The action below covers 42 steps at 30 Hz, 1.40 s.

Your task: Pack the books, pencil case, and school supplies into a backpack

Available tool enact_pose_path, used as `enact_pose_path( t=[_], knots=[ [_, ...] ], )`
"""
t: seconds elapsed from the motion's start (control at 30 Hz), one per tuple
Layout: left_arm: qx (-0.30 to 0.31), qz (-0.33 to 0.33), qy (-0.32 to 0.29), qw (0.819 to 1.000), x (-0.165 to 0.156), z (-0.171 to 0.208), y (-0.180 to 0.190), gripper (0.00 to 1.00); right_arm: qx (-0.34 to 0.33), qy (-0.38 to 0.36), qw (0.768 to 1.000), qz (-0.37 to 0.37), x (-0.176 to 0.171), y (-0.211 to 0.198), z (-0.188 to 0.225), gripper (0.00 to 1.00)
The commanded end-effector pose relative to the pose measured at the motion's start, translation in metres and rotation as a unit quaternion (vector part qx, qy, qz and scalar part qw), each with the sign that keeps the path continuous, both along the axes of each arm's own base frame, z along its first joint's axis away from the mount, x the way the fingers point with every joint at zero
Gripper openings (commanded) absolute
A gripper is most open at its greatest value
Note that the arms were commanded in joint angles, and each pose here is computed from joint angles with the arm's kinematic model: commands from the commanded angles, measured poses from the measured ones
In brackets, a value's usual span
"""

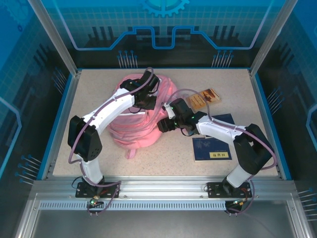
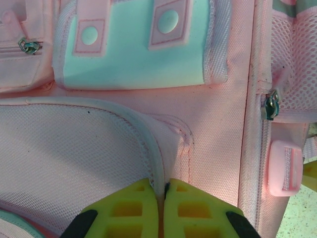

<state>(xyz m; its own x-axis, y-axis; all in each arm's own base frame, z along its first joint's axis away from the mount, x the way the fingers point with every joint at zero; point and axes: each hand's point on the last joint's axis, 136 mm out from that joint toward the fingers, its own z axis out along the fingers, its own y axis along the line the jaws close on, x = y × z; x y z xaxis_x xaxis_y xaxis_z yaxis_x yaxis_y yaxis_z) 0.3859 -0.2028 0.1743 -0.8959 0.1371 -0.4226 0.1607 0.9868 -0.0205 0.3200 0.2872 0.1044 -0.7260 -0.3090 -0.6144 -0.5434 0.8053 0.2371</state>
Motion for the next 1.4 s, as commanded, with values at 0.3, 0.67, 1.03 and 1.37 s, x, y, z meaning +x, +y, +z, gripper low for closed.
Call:
enact_pose_path(
  t=[0.3, 0.67, 1.03, 1.37],
  knots=[
    [-0.047, -0.003, -0.056, 0.997, 0.013, 0.04, -0.012, 0.0, -0.074, 0.002, 0.995, -0.063, 0.01, -0.028, -0.007, 0.39],
    [-0.05, -0.005, -0.057, 0.997, 0.015, 0.04, -0.014, 0.0, -0.07, 0.022, 0.997, -0.017, 0.005, -0.015, -0.01, 0.29],
    [-0.052, 0.006, -0.059, 0.997, 0.02, 0.038, -0.014, 0.0, -0.075, 0.031, 0.997, 0.021, -0.008, -0.015, -0.02, 0.07],
    [-0.058, 0.011, -0.061, 0.996, 0.021, 0.04, -0.012, 0.0, -0.072, 0.025, 0.997, 0.027, -0.004, -0.012, -0.02, 0.44]
  ],
)
